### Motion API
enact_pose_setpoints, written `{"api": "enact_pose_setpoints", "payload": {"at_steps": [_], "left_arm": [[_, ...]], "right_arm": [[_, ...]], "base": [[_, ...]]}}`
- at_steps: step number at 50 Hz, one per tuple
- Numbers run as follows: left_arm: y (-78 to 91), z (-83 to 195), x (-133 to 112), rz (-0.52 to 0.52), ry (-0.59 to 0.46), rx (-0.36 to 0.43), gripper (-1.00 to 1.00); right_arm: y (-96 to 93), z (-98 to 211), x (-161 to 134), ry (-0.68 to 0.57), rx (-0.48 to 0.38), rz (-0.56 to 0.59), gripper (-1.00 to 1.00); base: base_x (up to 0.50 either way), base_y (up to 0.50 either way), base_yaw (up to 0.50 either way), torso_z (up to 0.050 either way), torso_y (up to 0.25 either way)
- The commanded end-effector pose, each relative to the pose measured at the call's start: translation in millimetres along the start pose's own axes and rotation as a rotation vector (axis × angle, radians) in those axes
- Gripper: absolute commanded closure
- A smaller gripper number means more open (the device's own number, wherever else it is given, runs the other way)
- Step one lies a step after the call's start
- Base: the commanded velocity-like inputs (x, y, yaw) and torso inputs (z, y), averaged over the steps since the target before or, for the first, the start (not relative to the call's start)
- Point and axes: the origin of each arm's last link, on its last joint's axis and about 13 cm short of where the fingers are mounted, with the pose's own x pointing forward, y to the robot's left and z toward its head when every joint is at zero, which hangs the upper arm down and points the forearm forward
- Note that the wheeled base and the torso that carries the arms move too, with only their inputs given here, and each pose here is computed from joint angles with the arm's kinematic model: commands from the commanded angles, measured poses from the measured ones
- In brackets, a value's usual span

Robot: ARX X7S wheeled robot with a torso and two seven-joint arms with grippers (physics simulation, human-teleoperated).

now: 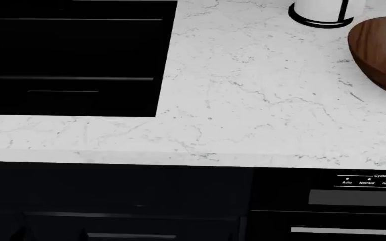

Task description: Stack the bowls from largest to smallest.

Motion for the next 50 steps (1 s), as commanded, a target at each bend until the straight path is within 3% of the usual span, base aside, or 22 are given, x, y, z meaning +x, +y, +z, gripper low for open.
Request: {"api": "enact_pose_setpoints", "payload": {"at_steps": [1, 50], "left_arm": [[-0.1, 2.4, -1.0, -0.011, -0.021, -0.011, -1.0], [-0.3, 1.4, -0.6, -0.046, -0.028, -0.008, -1.0]], "right_arm": [[-0.2, -0.8, 0.3, 0.002, -0.002, -0.002, -1.0], [-0.4, 1.7, -0.3, 0.006, -0.009, -0.013, -1.0]], "base": [[0.0, 0.0, 0.0, 0.0, 0.0], [0.0, 0.0, 0.0, 0.048, 0.0]]}}
